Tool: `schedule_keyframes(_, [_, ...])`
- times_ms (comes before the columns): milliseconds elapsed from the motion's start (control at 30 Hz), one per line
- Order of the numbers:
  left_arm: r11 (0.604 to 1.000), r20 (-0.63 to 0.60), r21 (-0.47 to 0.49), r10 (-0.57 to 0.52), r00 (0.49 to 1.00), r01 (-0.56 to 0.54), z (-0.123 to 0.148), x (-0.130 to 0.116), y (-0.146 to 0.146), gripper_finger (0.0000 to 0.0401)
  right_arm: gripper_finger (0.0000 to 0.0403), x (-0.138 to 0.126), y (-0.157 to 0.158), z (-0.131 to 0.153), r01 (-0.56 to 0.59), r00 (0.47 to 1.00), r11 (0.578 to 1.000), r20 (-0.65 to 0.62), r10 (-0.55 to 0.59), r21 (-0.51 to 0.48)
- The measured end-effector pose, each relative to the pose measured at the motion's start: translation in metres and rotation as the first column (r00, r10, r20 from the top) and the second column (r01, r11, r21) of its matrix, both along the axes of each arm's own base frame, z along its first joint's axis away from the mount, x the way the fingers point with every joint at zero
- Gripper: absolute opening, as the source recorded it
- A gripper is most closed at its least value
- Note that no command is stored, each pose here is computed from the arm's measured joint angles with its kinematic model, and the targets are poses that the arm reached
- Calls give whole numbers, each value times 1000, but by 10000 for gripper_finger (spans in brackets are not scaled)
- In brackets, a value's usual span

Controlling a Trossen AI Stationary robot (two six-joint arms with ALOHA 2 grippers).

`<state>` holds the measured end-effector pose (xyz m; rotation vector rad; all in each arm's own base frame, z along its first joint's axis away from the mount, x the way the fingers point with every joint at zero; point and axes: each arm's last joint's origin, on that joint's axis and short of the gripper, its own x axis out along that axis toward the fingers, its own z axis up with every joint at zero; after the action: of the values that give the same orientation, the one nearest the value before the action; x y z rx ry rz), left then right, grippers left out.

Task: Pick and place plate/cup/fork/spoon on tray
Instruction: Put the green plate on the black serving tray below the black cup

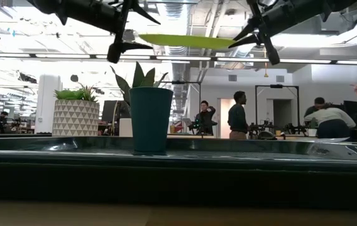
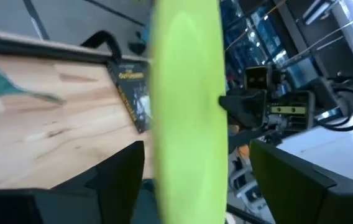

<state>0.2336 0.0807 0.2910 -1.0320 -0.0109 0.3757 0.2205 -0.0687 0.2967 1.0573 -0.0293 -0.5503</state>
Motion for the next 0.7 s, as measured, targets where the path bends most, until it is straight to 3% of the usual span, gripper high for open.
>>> schedule_keyframes(133, [1000,-16,-19,2,1000,-3,-3,1,0,214,13,0,1,-1,-6,1000,1000,-5,6,2])
schedule_keyframes(433, [999,-41,-30,42,998,-43,-5,0,1,18,17,0,0,0,-5,1000,1000,-6,5,-5])
schedule_keyframes(700, [998,-62,-55,26,998,-29,-7,0,-1,3,46,0,1,-2,-24,998,999,-52,21,-49])
